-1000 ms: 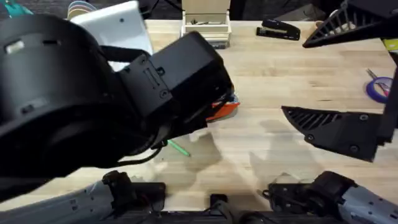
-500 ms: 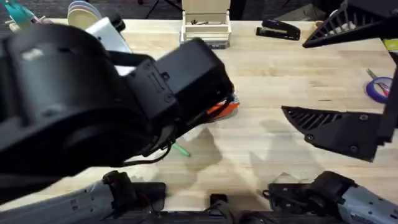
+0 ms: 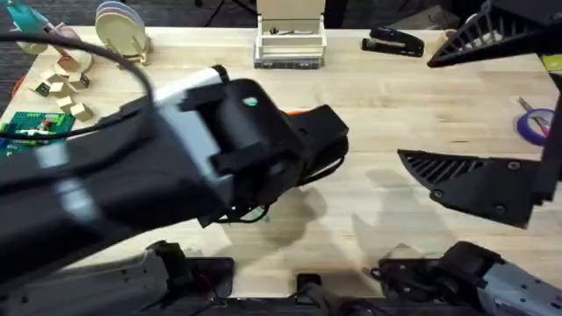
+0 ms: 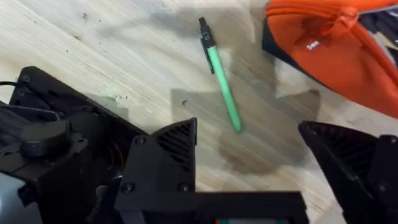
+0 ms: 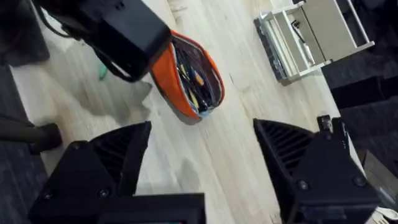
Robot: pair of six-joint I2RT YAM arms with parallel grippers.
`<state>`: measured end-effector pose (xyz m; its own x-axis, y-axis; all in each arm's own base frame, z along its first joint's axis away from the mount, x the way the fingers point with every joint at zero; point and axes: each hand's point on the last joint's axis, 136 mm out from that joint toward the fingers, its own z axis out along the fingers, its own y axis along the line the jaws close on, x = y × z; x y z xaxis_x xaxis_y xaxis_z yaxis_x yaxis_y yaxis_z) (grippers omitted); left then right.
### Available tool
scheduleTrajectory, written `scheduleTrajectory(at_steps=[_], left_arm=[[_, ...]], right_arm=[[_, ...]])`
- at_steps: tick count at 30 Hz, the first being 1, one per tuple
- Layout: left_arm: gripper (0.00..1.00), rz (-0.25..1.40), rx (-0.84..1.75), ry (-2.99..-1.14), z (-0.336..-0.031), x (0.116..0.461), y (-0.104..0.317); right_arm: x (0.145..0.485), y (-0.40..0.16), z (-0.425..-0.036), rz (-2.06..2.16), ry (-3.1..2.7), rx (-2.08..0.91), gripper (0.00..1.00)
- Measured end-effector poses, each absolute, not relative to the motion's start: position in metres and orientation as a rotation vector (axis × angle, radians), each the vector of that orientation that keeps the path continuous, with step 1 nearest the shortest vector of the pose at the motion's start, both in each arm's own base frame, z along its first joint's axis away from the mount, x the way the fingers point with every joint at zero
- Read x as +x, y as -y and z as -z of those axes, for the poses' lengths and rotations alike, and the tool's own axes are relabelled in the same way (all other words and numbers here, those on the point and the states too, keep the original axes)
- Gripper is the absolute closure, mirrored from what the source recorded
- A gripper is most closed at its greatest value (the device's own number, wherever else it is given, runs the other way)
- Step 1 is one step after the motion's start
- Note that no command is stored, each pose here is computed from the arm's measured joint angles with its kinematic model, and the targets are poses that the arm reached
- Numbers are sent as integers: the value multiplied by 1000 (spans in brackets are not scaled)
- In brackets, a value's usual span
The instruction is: Unzip the bag, pick up the pens from the table one at a time and place them inside, then zip the bag closed.
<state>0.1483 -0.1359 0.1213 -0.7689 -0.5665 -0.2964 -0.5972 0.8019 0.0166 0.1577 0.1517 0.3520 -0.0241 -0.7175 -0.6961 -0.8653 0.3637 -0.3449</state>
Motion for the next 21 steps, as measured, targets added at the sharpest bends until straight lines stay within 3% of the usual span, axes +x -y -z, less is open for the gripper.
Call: scheduleTrajectory(at_steps=[5, 21], left_arm=[[9, -221, -888, -2738, -109, 148, 141], [10, -200, -846, -2779, -52, 134, 142]], right_arm=[[158, -152, -352, -220, -1779, -1396, 5], [158, -152, -352, -215, -1772, -1403, 5]])
